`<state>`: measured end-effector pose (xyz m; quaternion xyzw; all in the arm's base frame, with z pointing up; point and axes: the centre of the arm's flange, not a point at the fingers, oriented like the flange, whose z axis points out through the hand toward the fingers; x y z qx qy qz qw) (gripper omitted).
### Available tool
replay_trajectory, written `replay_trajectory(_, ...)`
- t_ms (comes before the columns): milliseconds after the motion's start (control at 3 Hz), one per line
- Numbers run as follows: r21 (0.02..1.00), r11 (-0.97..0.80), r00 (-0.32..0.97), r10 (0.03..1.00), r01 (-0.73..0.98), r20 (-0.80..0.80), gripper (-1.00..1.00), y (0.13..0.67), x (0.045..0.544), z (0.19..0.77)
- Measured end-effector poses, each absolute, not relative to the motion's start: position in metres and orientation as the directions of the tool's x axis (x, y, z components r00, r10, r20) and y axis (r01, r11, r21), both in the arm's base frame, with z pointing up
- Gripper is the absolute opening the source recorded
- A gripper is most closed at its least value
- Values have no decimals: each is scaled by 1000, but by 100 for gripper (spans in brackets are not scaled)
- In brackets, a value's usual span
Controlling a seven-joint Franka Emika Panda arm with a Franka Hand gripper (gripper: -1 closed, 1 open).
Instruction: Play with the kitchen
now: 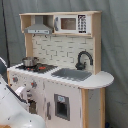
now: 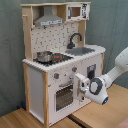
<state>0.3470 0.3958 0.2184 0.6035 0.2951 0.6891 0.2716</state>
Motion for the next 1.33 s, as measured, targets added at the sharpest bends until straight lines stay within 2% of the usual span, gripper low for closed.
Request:
replay_trajectory(333,743,-669,-96,740,-8,665,100,399,349,219)
replay_trajectory(667,743,-669,-95,741,-8,665,-100,399,349,220)
replay_trajectory(1333,737,-676,-24,737,-7,676,-100,409,341,235)
